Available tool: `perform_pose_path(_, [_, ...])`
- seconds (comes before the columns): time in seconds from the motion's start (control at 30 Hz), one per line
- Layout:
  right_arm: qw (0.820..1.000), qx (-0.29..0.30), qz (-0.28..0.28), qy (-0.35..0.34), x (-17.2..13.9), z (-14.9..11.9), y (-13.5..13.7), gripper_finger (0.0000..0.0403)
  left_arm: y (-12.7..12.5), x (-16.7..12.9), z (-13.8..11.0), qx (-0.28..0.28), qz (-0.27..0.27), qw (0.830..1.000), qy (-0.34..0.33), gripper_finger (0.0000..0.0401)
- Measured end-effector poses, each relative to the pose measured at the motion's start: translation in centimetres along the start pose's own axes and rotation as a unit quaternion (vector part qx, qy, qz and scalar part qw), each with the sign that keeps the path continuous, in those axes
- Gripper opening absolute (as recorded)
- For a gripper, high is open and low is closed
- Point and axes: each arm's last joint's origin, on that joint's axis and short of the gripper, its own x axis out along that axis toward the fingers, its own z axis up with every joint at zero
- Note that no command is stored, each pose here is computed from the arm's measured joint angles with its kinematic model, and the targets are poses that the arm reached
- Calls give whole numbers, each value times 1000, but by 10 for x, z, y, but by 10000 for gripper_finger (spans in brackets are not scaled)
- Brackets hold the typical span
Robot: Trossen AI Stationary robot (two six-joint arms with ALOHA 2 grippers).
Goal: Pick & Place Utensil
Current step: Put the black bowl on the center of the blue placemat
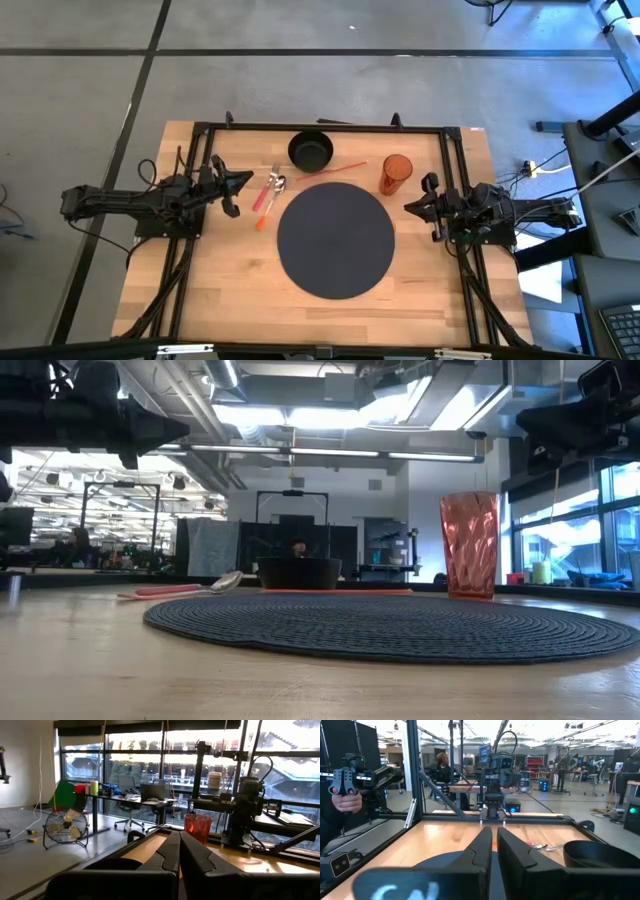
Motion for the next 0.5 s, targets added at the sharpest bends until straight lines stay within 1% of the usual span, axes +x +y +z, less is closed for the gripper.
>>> perform_pose_path(0.3, [1000, 1, 0, 0, 0, 0, 0, 30, 0, 0, 0, -2, 0, 1000, 0, 1])
perform_pose_path(0.43, [1000, -1, -1, 0, 0, 0, 0, 30, 0, 0, 0, -16, 0, 1000, 0, 1])
perform_pose_path(0.5, [1000, -1, -1, 0, 0, 0, 0, 30, 0, 1, -1, -37, 0, 999, 7, 1])
